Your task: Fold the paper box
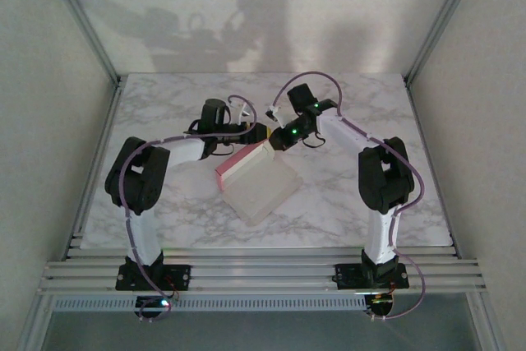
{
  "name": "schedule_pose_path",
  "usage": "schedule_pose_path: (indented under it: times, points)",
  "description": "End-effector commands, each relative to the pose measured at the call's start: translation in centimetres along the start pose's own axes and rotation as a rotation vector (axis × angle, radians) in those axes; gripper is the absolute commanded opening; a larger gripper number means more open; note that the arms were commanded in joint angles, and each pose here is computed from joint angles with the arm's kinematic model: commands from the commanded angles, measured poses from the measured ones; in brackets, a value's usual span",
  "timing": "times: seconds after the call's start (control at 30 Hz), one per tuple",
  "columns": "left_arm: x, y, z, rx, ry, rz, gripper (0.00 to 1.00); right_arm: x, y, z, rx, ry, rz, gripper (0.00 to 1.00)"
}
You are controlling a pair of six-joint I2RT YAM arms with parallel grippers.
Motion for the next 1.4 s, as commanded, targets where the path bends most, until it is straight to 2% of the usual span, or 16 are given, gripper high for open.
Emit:
schedule_pose_path:
  times: [0.0,0.47,0.7,0.8,0.97,1.07,1.23,1.37]
  points:
    - [-1.0,0.0,-0.2,0.015,-0.026,-0.009,0.63,1.8,-1.3,0.4,-0.021,-0.019,0.096,0.08]
    - [0.0,-0.4,1.8,-0.071,0.034,0.034,0.62,1.2,-0.7,0.6,0.024,-0.016,0.074,0.14]
    - [0.5,-0.2,2.0,-0.089,0.041,0.056,0.61,0.2,1.5,1.6,0.037,-0.032,-0.014,0.27]
    - [0.6,-0.1,1.9,-0.089,0.040,0.059,0.61,-0.1,3.1,2.6,0.023,-0.046,-0.073,0.29]
    - [0.7,-0.1,1.8,-0.083,0.038,0.063,0.61,0.5,5.3,2.9,0.031,-0.118,-0.173,0.29]
    - [0.6,-0.1,1.7,-0.075,0.040,0.062,0.61,1.2,6.1,1.6,0.094,-0.205,-0.230,0.26]
    - [0.3,-0.1,1.4,-0.054,0.044,0.056,0.61,2.9,4.9,-1.4,0.211,-0.325,-0.272,0.21]
    - [-0.1,0.0,1.1,-0.044,0.045,0.048,0.61,3.2,3.3,-2.1,0.196,-0.325,-0.290,0.20]
Point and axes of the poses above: each hand's point on the last joint's axis, 136 mm out from that joint toward the fingers, its own y axis back along the fingers, its own z axis along the line the jaws close on, x = y × z, the point moved 3 cm from there along y, back along the fingers
